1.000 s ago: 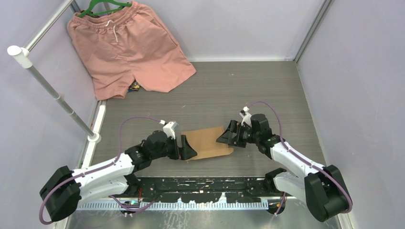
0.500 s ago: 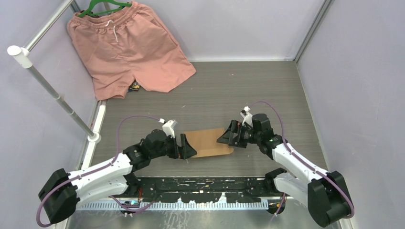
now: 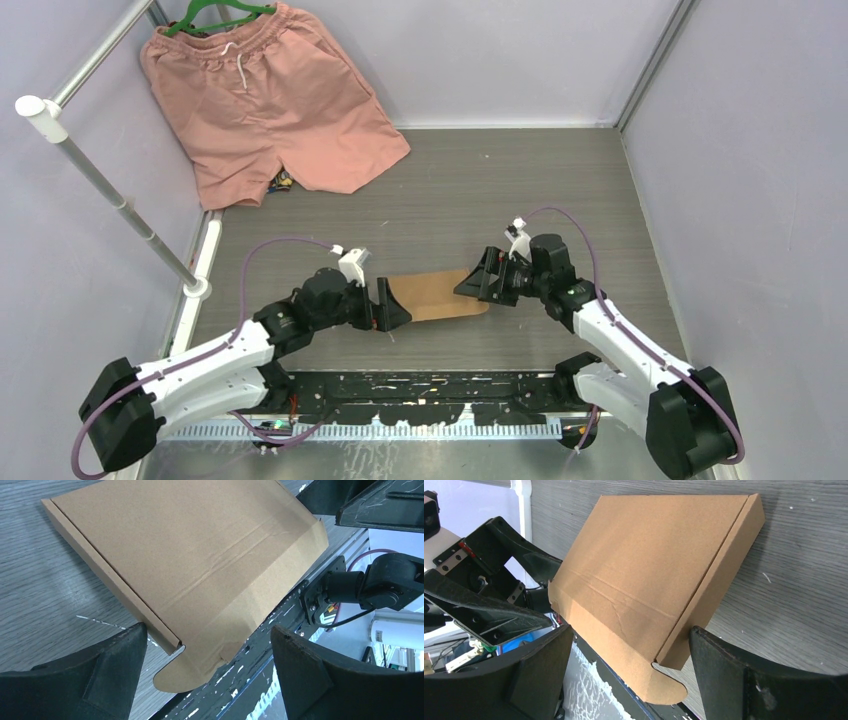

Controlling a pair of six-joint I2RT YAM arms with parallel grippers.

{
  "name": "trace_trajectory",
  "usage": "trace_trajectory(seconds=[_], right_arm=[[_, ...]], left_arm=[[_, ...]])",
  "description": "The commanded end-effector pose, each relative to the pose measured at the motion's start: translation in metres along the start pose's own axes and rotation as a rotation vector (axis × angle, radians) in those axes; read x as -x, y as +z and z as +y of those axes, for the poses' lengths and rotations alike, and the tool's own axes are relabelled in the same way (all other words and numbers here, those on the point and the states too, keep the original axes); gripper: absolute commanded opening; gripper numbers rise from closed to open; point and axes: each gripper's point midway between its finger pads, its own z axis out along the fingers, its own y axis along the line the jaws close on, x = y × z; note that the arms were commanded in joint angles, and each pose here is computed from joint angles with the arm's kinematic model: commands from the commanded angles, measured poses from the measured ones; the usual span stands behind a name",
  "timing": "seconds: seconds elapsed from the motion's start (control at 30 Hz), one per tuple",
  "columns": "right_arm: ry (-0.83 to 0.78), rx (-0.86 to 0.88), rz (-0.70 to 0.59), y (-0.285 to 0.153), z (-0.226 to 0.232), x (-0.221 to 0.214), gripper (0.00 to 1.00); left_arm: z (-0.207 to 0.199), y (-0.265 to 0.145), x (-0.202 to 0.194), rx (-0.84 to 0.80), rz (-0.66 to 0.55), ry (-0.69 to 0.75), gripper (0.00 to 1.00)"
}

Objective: Fold the paper box
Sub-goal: Close the paper box at the center of the board.

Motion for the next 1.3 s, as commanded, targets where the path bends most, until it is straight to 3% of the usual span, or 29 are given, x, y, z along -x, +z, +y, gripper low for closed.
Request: trace_trajectory(seconds=[0.0, 1.27], right_arm=[[-0.038, 0.102, -0.014, -0.008, 0.034, 0.013, 0.91], [-0.015, 0.161, -0.023, -0.025, 0.068, 0.023, 0.9]], left_arm=[[-0.038, -0.008, 0.033, -0.118, -0.09, 0.032, 0.93], [-0.07, -0.026, 0.055, -0.128, -0.056, 0.024, 0.93]])
